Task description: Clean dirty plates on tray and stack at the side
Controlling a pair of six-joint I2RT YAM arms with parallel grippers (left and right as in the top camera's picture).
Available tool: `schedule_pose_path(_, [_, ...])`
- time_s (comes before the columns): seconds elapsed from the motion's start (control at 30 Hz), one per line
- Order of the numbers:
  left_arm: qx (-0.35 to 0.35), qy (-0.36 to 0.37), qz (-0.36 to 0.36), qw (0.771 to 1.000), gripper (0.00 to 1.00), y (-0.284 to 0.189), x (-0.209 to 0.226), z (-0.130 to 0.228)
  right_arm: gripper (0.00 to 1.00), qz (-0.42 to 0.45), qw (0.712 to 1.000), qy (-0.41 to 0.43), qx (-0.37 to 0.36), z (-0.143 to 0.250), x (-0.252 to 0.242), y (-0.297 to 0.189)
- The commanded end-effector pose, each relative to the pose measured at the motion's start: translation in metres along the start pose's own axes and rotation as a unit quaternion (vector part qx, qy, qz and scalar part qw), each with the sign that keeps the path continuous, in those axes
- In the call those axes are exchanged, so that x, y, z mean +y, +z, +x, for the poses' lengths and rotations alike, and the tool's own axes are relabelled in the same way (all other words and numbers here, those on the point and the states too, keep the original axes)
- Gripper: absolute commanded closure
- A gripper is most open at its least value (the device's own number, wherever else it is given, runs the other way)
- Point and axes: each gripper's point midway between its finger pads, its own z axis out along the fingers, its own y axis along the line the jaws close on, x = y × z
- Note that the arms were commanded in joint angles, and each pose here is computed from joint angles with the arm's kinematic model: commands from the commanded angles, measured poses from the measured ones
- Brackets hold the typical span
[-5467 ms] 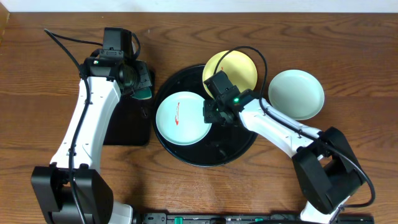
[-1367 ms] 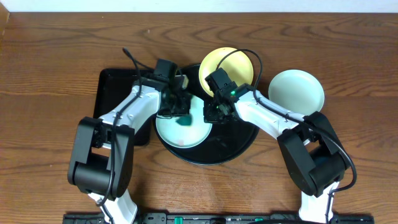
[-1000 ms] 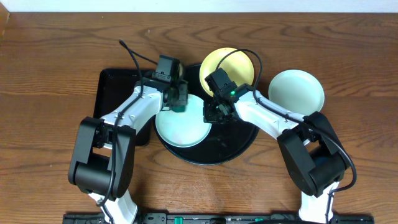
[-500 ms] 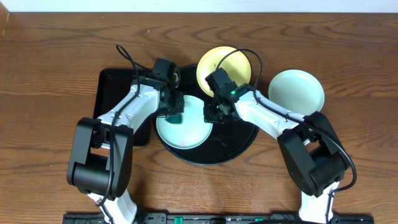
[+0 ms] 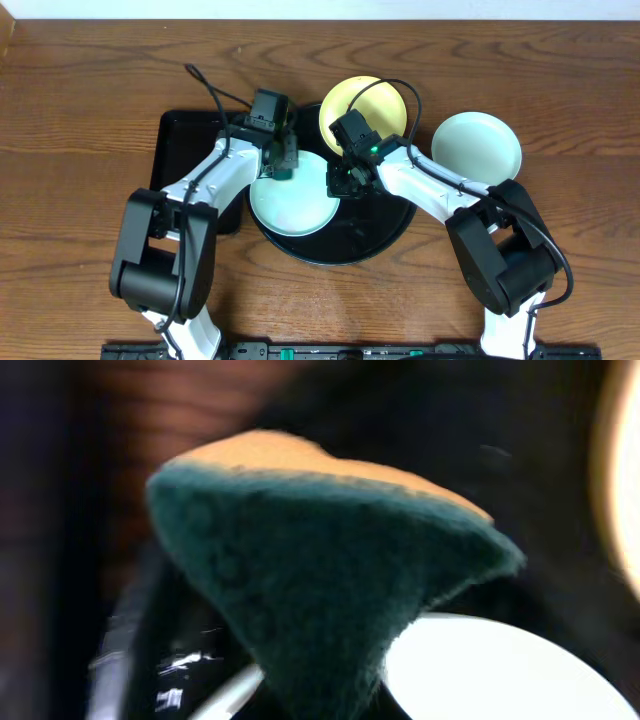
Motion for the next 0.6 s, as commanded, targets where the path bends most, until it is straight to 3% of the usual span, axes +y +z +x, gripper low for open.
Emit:
schedule_pose_path(0.0, [-0.015, -0.054, -0.111, 0.992, 0.92, 0.001, 0.042, 0.002, 0.99, -0.002, 1.000, -0.002, -0.001, -0.003, 0.001, 0.002])
schedule_pose_path(0.17, [0.119, -0.026, 0.015, 0.992, 0.92, -0.001, 0.002, 0.055, 0.99, -0.002, 1.000, -0.005, -0.001, -0.003, 0.001, 0.002])
schedule_pose_path(0.33, [0.195, 0.043, 0.215, 0.956, 0.92, -0.026, -0.059, 0.084, 0.99, -0.011, 1.000, -0.013, 0.004, -0.002, 0.003, 0.002])
schedule_pose_path(0.47, [0.173, 0.038, 0.276, 0.945, 0.93, -0.048, -0.070, 0.064, 0.99, -0.016, 1.000, -0.010, 0.007, -0.003, 0.003, 0.001])
schedule_pose_path(0.57, [0.115, 0.019, 0.295, 0.948, 0.92, -0.074, -0.059, 0.022, 0.99, -0.025, 1.000, -0.015, 0.011, -0.003, 0.003, 0.000])
